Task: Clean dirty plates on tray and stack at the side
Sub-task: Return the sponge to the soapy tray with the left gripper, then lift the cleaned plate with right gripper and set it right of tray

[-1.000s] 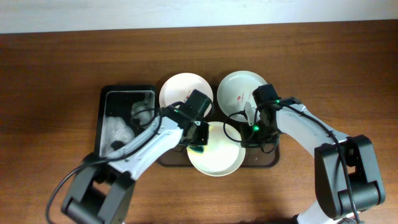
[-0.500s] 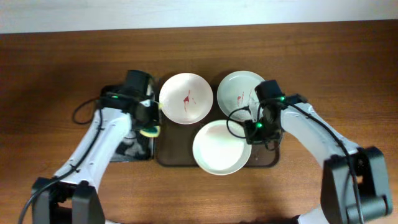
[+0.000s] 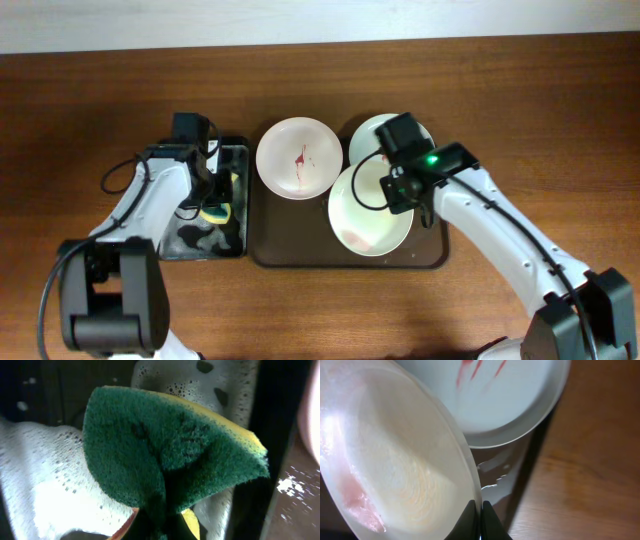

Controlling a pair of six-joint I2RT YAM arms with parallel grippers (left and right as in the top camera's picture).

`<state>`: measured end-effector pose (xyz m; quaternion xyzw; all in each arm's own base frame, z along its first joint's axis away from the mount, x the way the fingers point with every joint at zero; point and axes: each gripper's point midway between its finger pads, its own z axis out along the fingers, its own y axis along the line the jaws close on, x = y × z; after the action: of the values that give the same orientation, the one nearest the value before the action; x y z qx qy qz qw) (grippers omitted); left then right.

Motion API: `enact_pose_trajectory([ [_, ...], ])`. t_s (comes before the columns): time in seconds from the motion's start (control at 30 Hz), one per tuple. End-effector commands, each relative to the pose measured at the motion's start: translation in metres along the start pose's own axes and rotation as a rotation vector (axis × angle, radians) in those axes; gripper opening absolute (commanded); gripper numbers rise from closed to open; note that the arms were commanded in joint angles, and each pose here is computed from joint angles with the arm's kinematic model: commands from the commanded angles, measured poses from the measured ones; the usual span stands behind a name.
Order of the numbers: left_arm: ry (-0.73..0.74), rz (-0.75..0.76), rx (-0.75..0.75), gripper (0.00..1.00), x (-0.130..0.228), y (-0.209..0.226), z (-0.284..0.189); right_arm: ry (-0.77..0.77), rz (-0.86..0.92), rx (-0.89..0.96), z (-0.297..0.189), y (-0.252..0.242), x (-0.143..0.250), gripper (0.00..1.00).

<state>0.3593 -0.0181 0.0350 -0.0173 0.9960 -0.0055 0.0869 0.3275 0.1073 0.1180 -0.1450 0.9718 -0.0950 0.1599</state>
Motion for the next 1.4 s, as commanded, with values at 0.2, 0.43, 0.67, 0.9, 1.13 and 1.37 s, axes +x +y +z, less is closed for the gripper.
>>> enact_pose_trajectory([
  [0.2, 0.038, 0.028, -0.003, 0.9, -0.001, 0.002, 0.022, -0.242, -0.104, 0.394, -0.063, -0.012, -0.039, 0.04],
  [0.43, -0.021, 0.028, 0.002, 0.98, -0.016, 0.001, 0.022, -0.323, -0.125, 0.467, -0.088, -0.005, -0.051, 0.04],
  [0.67, -0.088, 0.027, 0.01, 0.87, -0.033, -0.001, 0.026, -0.328, -0.121, 0.465, -0.091, -0.006, -0.053, 0.04],
  [0.9, -0.106, 0.024, 0.011, 0.12, -0.04, -0.002, 0.035, -0.328, -0.121, 0.465, -0.091, -0.006, -0.053, 0.04],
  [1.13, -0.145, 0.024, 0.013, 0.0, -0.054, -0.003, 0.021, -0.342, 0.005, 0.451, -0.091, -0.018, -0.053, 0.04],
  [1.37, -0.066, 0.023, 0.008, 0.8, -0.038, -0.001, 0.011, -0.302, 0.222, 0.281, -0.087, -0.067, -0.048, 0.04],
])
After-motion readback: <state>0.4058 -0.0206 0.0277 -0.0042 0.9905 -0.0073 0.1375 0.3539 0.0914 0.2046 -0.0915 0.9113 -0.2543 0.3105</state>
